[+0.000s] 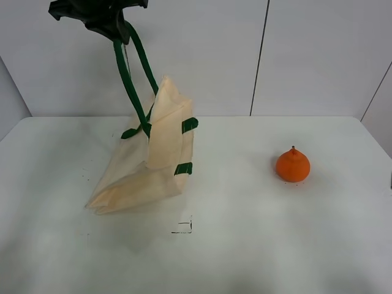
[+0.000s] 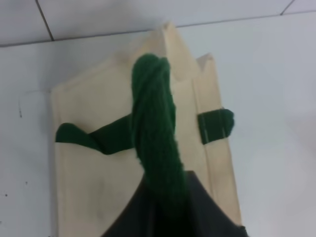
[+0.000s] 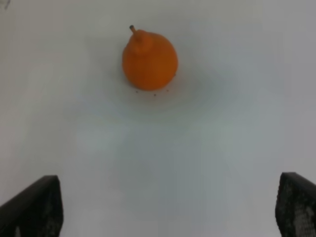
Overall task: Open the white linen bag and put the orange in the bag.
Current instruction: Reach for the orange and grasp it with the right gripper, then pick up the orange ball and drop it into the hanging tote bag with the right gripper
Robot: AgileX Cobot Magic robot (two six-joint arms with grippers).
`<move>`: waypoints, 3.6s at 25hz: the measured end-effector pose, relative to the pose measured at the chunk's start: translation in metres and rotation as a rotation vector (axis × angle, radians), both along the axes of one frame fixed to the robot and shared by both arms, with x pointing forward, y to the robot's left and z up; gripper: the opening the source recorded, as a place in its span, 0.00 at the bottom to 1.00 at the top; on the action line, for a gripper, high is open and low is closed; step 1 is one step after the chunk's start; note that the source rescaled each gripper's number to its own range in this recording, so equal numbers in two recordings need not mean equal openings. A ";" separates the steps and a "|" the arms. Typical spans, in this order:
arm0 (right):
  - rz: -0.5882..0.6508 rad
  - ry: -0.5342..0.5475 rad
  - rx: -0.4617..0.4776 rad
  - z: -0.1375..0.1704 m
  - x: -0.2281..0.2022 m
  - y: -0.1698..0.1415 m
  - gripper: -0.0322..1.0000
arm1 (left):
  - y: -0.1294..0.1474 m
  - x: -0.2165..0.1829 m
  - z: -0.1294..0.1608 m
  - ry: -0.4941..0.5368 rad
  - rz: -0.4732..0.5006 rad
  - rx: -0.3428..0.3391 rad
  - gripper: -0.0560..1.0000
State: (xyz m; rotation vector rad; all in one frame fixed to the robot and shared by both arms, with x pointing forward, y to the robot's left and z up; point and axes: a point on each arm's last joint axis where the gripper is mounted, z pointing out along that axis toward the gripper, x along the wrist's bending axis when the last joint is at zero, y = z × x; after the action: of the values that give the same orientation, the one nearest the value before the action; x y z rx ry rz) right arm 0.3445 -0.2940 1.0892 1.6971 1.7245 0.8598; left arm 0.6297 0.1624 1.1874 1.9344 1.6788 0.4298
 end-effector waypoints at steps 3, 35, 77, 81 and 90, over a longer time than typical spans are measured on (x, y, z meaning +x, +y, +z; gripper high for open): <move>0.021 0.079 -0.022 0.005 0.060 -0.001 0.99 | 0.000 -0.001 0.002 -0.005 -0.004 0.001 0.05; 0.080 0.659 -0.038 -0.178 0.321 0.019 0.98 | -0.002 -0.006 0.007 -0.003 -0.025 -0.044 0.05; 0.434 0.336 0.483 -0.101 0.316 0.254 0.03 | 0.000 -0.014 0.018 -0.028 -0.026 -0.052 0.05; 0.443 0.368 0.523 -0.123 0.319 0.260 0.03 | 0.000 -0.014 0.018 -0.028 -0.026 -0.052 0.05; 0.505 0.347 0.486 -0.125 0.319 0.261 0.78 | 0.000 -0.014 0.018 -0.028 -0.026 -0.052 0.05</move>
State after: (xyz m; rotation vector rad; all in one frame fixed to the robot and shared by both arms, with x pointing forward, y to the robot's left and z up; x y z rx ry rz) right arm 0.6635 -0.0332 0.9646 1.8141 2.3899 1.3613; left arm 0.6158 0.1629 1.2054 1.9022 1.6291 0.3982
